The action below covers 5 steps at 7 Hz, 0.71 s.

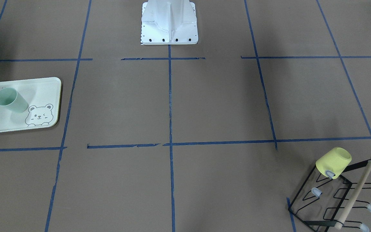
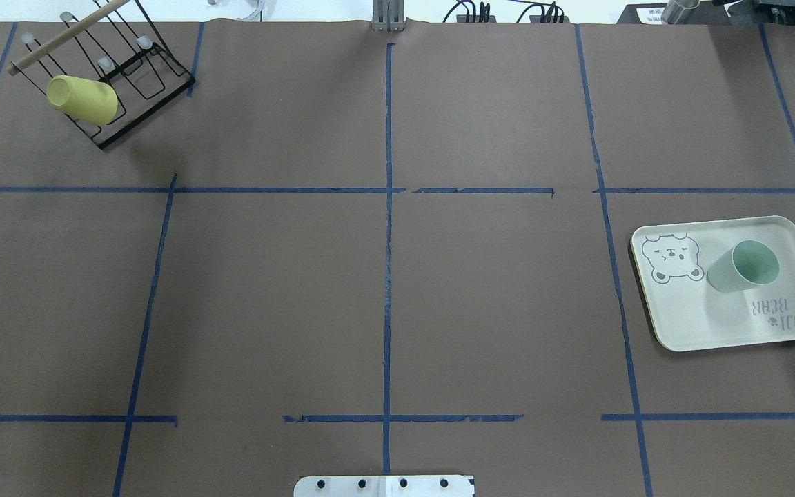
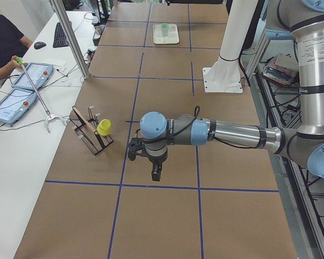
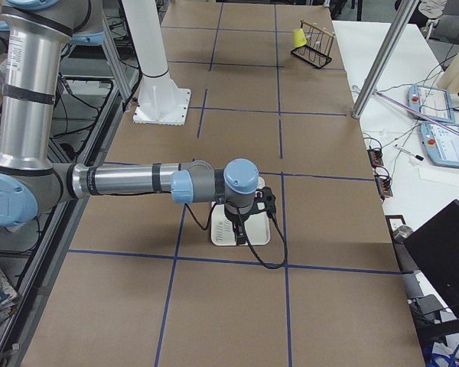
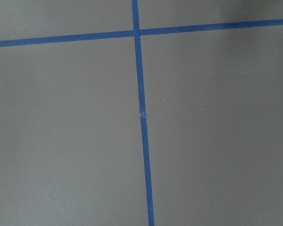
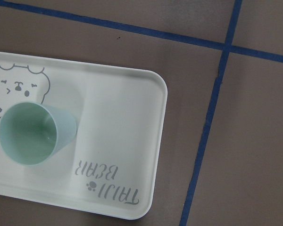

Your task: Left arm grabs green cup and hands to right arm on tray

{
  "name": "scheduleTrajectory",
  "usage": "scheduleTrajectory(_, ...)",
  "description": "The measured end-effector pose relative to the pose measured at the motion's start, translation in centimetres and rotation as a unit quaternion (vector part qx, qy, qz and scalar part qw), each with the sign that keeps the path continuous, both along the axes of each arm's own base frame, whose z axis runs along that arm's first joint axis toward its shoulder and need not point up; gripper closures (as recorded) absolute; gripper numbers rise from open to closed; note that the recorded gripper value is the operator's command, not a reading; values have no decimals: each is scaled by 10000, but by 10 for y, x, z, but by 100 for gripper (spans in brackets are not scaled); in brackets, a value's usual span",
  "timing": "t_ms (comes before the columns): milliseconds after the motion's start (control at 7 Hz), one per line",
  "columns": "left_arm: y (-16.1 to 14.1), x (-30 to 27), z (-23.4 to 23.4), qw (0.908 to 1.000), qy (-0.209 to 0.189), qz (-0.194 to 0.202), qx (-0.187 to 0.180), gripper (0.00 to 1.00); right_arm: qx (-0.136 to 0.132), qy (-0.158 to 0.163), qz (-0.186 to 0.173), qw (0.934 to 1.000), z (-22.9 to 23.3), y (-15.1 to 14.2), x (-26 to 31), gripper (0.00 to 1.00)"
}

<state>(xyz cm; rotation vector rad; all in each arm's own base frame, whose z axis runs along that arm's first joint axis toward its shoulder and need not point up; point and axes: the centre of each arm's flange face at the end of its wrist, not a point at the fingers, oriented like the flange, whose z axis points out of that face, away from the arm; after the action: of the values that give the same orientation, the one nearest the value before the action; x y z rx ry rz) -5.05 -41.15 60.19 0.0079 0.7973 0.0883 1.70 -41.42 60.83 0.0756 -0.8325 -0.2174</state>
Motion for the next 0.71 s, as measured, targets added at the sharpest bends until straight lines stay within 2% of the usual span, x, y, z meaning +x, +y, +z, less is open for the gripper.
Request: scheduleTrajectory(714, 0, 1, 0, 10000, 52, 12, -13, 0, 52, 30, 1, 10000, -4, 0, 0, 0)
